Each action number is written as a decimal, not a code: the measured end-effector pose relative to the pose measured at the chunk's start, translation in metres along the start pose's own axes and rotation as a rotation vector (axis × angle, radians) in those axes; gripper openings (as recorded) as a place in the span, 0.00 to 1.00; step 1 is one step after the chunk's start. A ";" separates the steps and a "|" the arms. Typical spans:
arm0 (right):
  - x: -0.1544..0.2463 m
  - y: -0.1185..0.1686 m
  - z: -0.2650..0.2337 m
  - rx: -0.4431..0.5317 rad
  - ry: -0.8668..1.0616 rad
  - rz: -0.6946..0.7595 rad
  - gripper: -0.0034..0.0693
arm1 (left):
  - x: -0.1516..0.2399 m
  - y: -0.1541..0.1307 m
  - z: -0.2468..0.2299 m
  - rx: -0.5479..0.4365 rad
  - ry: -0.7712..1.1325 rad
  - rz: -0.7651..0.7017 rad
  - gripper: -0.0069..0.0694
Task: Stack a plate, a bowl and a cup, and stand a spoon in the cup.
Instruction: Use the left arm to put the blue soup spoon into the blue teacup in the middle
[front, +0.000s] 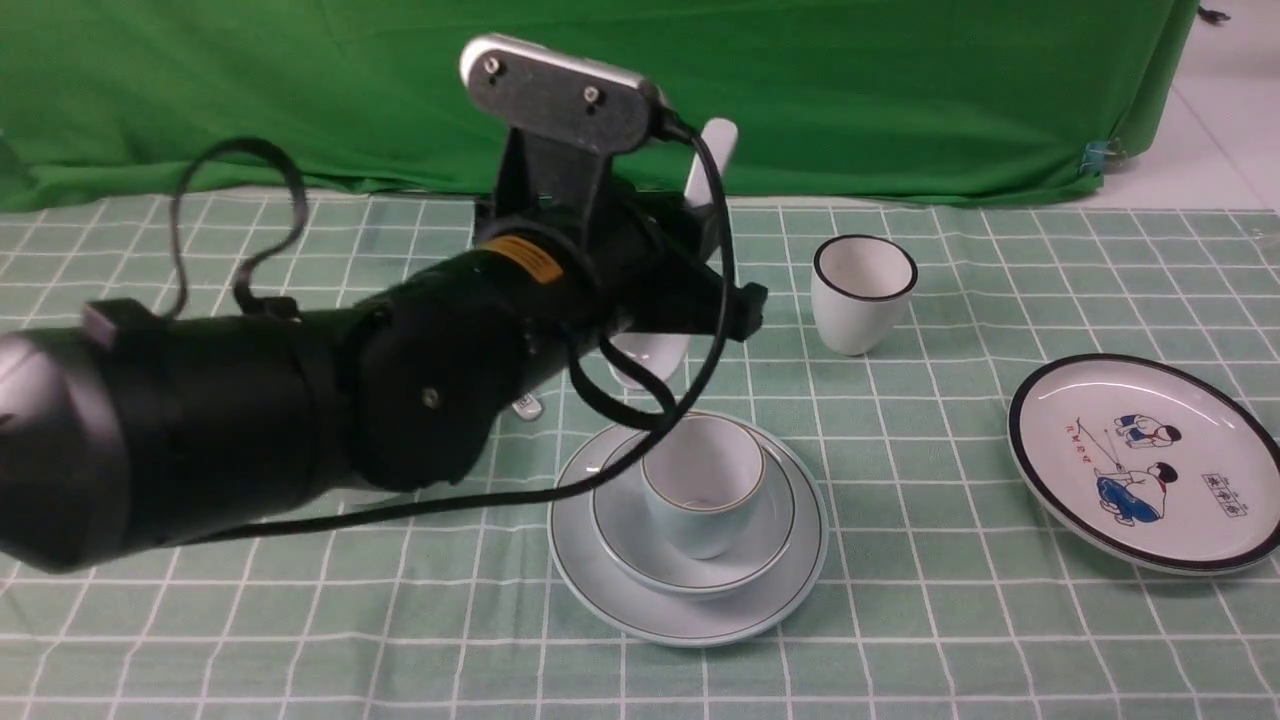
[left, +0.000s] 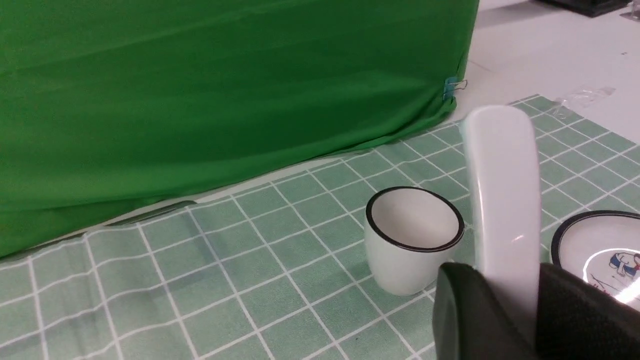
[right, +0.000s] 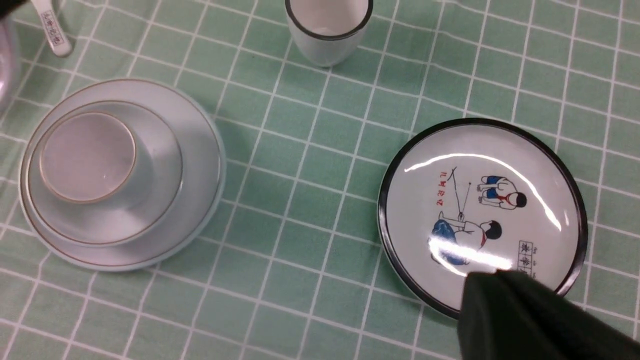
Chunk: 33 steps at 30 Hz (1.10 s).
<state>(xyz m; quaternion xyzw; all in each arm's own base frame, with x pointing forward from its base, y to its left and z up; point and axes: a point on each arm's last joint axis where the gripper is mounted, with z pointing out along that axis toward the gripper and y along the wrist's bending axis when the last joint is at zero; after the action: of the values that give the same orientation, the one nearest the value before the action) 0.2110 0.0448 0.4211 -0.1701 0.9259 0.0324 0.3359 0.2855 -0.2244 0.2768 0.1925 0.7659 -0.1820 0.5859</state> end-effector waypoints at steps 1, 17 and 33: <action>0.000 0.000 0.000 -0.003 0.000 0.001 0.08 | 0.005 -0.001 0.004 -0.003 0.007 -0.014 0.25; -0.002 0.000 0.000 -0.004 -0.018 0.004 0.08 | 0.047 -0.006 0.037 0.029 0.047 -0.140 0.25; -0.003 0.001 0.000 -0.012 -0.033 0.008 0.08 | 0.066 -0.005 0.039 0.024 0.102 -0.133 0.39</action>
<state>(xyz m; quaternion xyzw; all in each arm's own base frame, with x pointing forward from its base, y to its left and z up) 0.2128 0.0467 0.4230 -0.1676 0.9207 0.0422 0.3500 0.2995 -0.2430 0.2037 0.1569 0.8035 -0.2198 0.5305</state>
